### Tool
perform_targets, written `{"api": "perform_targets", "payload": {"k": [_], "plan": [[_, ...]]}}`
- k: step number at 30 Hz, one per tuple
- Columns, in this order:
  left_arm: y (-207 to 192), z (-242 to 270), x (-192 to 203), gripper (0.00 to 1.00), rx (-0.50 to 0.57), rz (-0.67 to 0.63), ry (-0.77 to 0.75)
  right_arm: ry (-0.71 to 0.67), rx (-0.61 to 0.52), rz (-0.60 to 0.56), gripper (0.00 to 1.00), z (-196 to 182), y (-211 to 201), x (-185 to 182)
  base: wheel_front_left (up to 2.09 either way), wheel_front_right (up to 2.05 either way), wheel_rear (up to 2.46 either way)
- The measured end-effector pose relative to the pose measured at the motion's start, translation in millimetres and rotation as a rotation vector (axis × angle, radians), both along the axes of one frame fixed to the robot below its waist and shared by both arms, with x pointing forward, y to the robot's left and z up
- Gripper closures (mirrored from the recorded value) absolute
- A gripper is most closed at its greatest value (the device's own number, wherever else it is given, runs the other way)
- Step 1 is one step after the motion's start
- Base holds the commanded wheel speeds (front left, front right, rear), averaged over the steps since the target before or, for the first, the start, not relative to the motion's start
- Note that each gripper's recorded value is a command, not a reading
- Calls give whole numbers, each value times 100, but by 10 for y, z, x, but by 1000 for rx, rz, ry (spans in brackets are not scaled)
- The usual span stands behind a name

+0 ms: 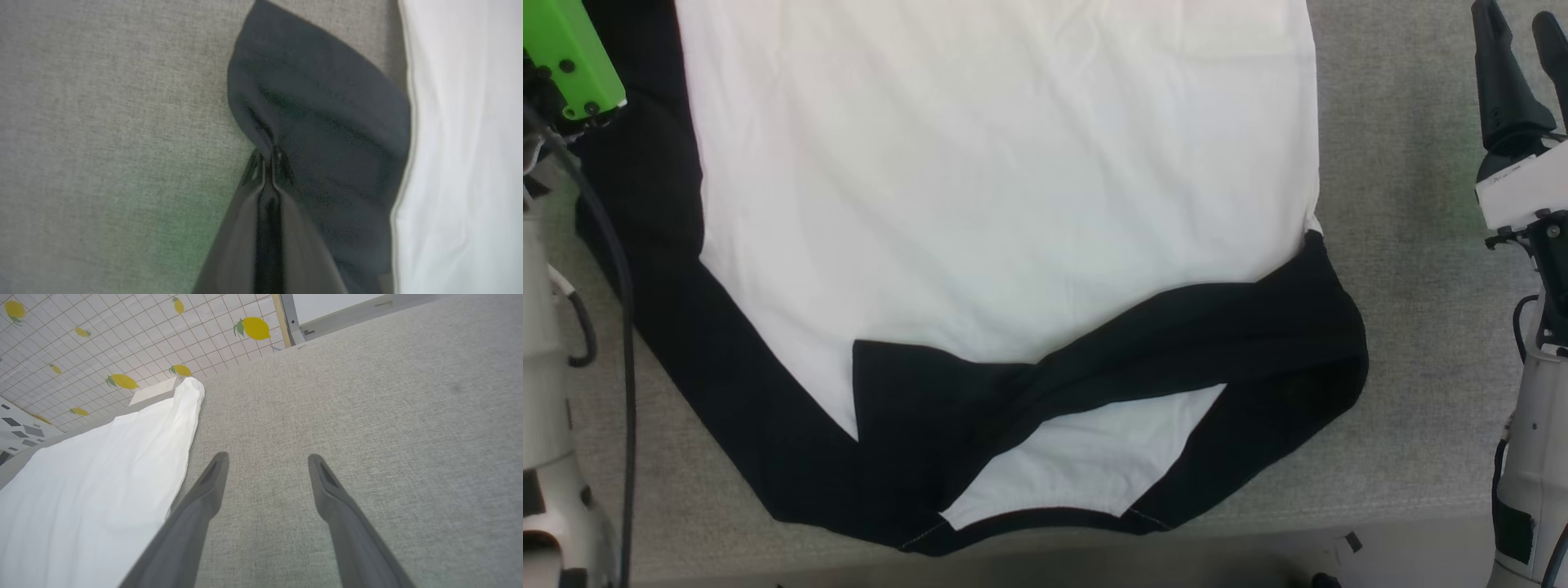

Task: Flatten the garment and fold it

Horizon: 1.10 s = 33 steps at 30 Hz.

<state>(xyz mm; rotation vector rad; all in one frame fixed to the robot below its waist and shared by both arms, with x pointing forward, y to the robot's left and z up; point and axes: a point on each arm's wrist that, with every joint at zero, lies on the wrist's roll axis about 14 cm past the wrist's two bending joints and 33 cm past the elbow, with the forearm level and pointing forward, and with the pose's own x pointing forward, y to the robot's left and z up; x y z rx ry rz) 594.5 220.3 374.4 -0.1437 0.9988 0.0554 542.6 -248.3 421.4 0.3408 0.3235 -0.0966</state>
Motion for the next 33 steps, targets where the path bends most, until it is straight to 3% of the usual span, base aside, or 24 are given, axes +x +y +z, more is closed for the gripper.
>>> {"api": "perform_targets", "payload": {"k": [10, 18, 24, 29, 33], "plan": [[350, 673, 137, 100, -182, 286, -404, -37, 13, 19, 0, 224, 88, -8, 0, 0, 0], [829, 1160, -224, 100, -159, 410, -570, -57, 40, 22, 0, 450, 143, -197, 0, 0, 0], [605, 1722, -419, 100, -240, 314, -741, -67, 50, 12, 0, 620, 132, -433, 0, 0, 0], [-25, 2338, -577, 100, -331, 123, -885, -91, 53, 8, 0, 817, 121, -628, 0, 0, 0], [-619, 2525, -795, 100, -392, -28, -910, -126, 58, 16, 0, 1007, 148, -731, 0, 0, 0]]}}
